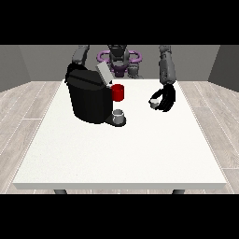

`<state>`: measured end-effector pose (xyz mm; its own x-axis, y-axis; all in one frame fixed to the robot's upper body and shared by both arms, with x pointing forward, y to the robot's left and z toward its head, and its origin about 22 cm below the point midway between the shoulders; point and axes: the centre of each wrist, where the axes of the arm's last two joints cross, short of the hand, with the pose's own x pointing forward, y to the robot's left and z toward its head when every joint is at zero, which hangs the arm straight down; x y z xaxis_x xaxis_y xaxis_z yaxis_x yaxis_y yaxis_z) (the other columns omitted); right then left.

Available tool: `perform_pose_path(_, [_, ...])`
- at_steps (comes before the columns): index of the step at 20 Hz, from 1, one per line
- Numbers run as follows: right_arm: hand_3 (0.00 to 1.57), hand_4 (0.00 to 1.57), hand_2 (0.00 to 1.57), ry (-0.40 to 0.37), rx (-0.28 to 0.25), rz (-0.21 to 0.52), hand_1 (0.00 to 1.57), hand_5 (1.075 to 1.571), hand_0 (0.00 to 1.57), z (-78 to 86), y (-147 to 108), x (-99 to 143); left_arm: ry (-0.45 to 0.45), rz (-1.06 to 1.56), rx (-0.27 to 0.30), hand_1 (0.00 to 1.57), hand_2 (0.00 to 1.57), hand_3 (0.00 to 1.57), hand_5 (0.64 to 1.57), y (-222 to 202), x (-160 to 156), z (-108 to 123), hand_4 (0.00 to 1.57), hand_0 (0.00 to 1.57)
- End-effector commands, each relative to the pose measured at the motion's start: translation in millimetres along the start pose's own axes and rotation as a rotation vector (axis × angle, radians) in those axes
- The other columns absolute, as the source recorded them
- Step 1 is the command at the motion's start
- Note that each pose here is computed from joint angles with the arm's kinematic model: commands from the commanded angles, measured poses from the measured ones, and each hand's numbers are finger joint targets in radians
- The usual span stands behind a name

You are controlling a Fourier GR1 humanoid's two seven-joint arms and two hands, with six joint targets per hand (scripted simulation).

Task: Insert the coffee pod into the coffee machine and close the lid

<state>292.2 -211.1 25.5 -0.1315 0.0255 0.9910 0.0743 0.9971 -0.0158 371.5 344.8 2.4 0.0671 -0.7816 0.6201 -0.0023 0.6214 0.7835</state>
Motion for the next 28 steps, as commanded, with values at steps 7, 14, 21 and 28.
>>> perform_pose_path(7, [0.00, 0.42, 0.00, -0.024, -0.004, -0.010, 0.00, 1.571, 0.00, -1.0, 9, 5, -0.025, -0.138, 0.005, 1.17, 1.29, 1.18, 1.571, -8, -2, -2, 0.41, 1.17])
perform_pose_path(14, [0.00, 0.50, 0.00, 0.083, -0.031, -0.013, 0.00, 1.571, 0.00, -4.8, 6, -11, -0.183, -0.068, -0.091, 1.45, 1.45, 1.39, 1.571, 19, 46, -29, 0.62, 1.45])
perform_pose_path(21, [0.00, 0.41, 0.00, 0.090, -0.003, 0.004, 0.00, 1.571, 0.00, -6.5, 7, -24, -0.245, -0.095, -0.077, 1.26, 1.32, 1.30, 1.571, 55, 100, -53, 0.53, 1.26])
perform_pose_path(28, [0.00, 0.48, 0.00, 0.084, -0.026, -0.024, 0.00, 1.571, 0.00, -8.7, 15, -23, -0.295, -0.093, -0.115, 1.26, 1.33, 1.29, 1.571, 46, 113, -54, 0.54, 1.26])
